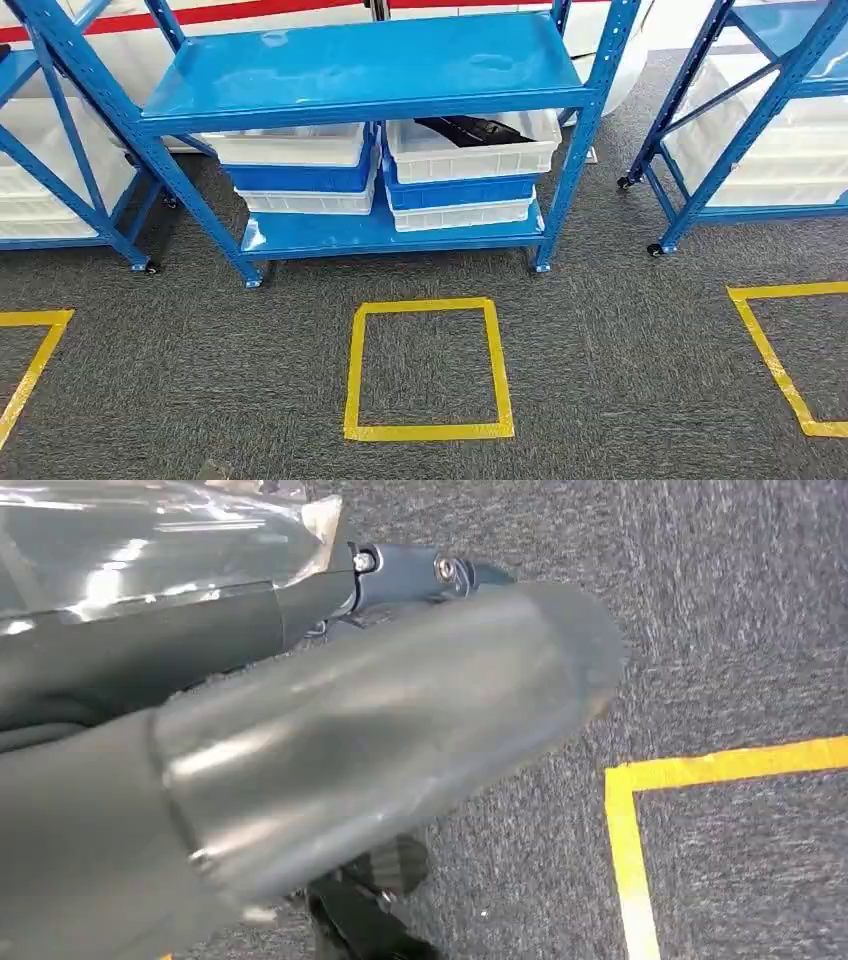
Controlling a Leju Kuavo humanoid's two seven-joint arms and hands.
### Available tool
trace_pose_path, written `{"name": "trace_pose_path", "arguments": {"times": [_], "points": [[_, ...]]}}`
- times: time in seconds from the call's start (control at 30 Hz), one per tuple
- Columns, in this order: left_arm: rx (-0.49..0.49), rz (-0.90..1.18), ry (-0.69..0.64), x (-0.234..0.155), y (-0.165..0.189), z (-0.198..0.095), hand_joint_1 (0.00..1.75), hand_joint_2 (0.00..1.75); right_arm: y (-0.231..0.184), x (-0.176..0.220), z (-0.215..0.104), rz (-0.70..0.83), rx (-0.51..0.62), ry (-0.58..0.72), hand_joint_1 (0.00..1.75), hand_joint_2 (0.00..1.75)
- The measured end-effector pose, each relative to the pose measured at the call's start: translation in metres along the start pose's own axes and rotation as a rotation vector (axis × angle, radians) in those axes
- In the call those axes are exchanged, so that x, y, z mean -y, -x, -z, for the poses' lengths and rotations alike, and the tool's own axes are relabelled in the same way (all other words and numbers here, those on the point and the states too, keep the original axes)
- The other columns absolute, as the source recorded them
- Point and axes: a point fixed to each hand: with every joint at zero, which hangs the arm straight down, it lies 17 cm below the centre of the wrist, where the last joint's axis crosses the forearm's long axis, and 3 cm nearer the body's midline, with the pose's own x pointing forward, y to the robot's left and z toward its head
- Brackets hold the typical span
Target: Take the parts from the cabinet and place them on the table.
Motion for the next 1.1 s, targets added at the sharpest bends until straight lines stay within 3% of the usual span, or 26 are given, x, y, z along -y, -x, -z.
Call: {"name": "trace_pose_path", "arguments": {"times": [1.1], "points": [[0.011,-0.003,-0.007,-0.0016,-0.0022,0.0003,0.0,0.0,-0.0006,-0.0006,-0.0001,-0.018,0.003,-0.001,0.0,0.0]]}}
